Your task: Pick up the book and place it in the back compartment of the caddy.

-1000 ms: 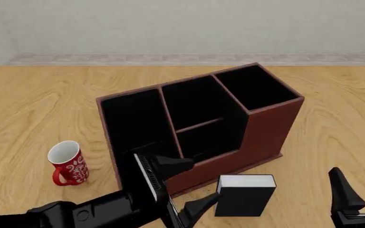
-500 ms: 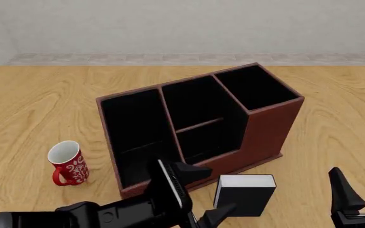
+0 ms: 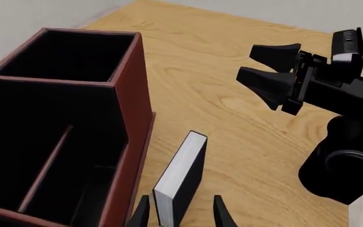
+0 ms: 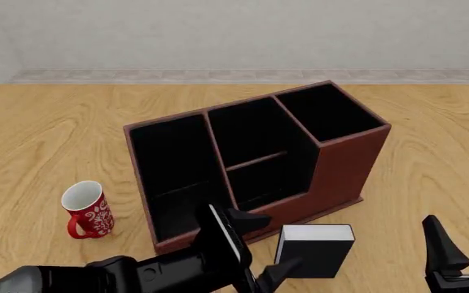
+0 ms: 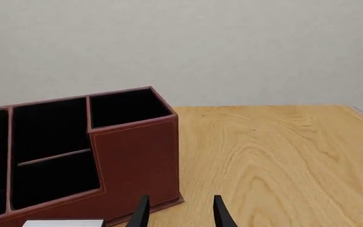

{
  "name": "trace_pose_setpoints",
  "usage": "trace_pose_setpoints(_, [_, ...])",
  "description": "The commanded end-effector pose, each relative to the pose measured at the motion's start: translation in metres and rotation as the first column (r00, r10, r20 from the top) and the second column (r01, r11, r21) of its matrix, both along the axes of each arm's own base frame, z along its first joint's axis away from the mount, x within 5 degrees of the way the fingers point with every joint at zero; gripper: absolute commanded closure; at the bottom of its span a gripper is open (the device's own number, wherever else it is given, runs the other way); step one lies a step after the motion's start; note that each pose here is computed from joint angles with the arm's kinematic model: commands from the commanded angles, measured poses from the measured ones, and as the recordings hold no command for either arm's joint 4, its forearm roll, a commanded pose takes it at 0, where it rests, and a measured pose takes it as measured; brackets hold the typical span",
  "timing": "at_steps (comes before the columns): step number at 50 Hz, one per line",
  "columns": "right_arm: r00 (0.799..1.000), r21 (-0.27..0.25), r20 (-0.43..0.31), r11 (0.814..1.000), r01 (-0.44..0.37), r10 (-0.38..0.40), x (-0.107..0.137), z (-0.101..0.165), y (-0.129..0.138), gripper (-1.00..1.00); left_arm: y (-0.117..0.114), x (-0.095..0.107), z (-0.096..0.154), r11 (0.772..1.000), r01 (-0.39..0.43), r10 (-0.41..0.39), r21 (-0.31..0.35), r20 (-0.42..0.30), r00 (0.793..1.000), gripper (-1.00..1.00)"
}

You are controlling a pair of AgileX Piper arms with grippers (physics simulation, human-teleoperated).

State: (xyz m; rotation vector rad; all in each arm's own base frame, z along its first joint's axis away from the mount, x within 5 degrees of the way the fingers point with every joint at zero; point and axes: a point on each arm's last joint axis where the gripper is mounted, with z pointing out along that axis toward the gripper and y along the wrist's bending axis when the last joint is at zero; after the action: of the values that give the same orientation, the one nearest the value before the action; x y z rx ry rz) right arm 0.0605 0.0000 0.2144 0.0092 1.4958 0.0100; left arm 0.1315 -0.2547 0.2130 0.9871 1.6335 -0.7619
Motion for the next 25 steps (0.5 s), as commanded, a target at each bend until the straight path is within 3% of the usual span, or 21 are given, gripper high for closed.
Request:
trace_pose_setpoints(1, [1.000, 0.006, -0.006, 1.000, 0.000, 0.000, 0.001, 0.000, 0.000, -1.00, 0.000, 0.006, -0.010, 1.000, -0.019, 0.019, 0.016, -0.004, 1.000, -1.00])
trace_pose_setpoints(14, [1.000, -0.003, 0.003, 1.000, 0.000, 0.000, -0.001, 0.001, 0.000, -1.00, -0.010, 0.012, -0.017, 0.999, -0.021, 0.022, 0.033, -0.024, 0.999, -1.00])
trace_pose_setpoints(18, [1.000, 0.005, -0.005, 1.000, 0.000, 0.000, 0.002, 0.000, 0.000, -1.00, -0.018, 0.018, -0.030, 0.997, -0.021, 0.024, 0.080, -0.038, 0.999, -1.00])
trace_pose_setpoints(25, [1.000, 0.007, -0.007, 1.000, 0.000, 0.000, 0.002, 0.000, 0.000, -1.00, -0.018, 0.018, -0.030, 0.997, -0.028, 0.031, 0.065, -0.049, 0.998, -1.00])
